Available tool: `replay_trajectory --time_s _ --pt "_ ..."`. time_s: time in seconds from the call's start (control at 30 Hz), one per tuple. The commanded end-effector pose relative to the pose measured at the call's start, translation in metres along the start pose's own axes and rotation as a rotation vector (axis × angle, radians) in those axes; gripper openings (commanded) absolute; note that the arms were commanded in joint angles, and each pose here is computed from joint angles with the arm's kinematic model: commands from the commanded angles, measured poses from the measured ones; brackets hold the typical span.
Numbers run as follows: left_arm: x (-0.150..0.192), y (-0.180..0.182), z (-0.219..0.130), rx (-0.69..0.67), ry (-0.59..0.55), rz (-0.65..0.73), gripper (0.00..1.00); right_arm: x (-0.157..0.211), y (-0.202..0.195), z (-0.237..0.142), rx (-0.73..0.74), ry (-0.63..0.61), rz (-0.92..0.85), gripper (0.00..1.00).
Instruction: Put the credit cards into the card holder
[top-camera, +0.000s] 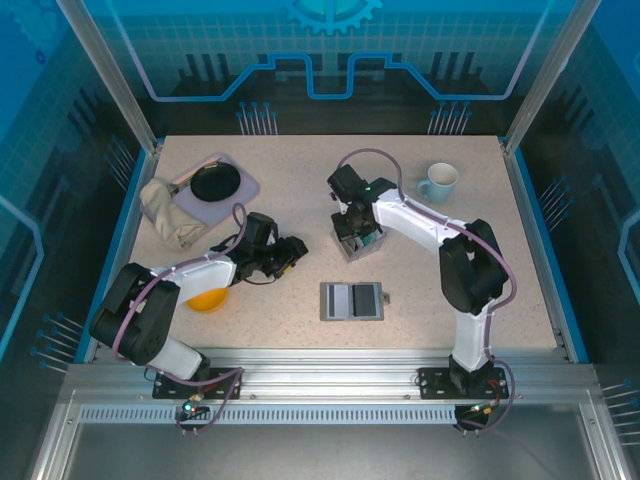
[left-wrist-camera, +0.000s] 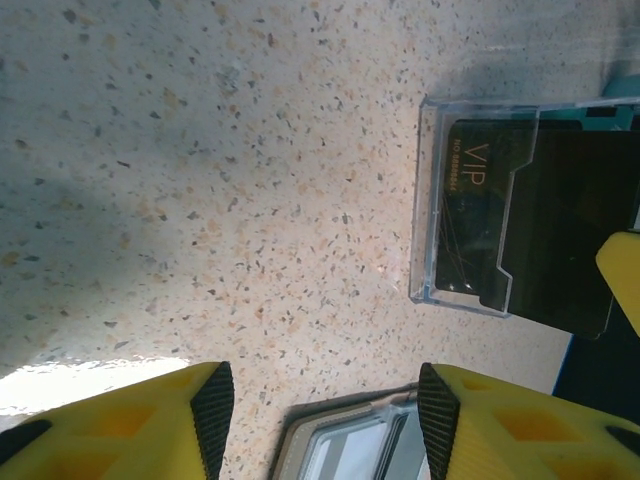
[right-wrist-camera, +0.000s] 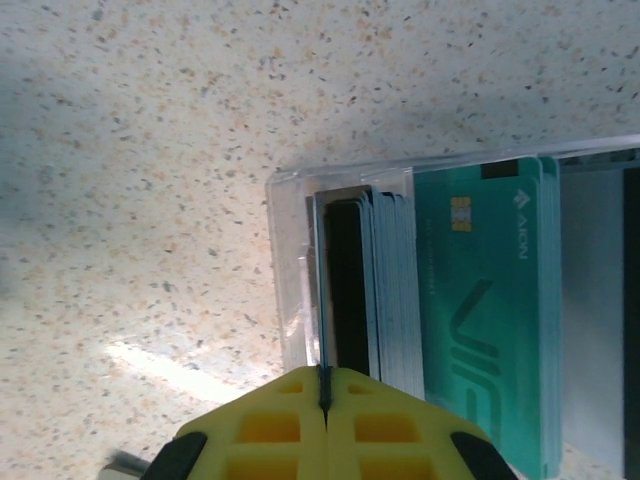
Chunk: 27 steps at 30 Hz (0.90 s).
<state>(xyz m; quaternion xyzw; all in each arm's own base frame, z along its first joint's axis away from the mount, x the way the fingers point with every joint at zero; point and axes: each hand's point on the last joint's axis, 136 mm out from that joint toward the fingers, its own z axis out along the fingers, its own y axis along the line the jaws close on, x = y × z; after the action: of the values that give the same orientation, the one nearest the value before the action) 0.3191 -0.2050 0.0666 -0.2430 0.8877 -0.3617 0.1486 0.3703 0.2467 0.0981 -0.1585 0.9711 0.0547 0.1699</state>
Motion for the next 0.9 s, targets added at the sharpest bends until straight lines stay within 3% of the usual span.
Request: replay_trajectory --time_s 0.0,0.3,0.67,0.87 --pt "-0.006 -0.028 -0.007 0.091 0.003 0.036 0.56 -0.011 0.011 -0.035 -0.149 -0.076 0.064 0.00" --pt "-0.008 -0.081 -0.028 0.272 0.011 0.108 0.63 -0.012 -0.006 -0.080 -0.353 -0.186 0.229 0.00" --pt "-0.009 -0.149 -0.037 0.549 0.104 0.122 0.72 -0.024 0.015 -0.126 -0.707 -0.231 0.313 0.00" --pt "-0.013 -0.169 -0.037 0.606 0.127 0.130 0.73 -0.027 0.019 -0.144 -0.782 -0.251 0.320 0.00"
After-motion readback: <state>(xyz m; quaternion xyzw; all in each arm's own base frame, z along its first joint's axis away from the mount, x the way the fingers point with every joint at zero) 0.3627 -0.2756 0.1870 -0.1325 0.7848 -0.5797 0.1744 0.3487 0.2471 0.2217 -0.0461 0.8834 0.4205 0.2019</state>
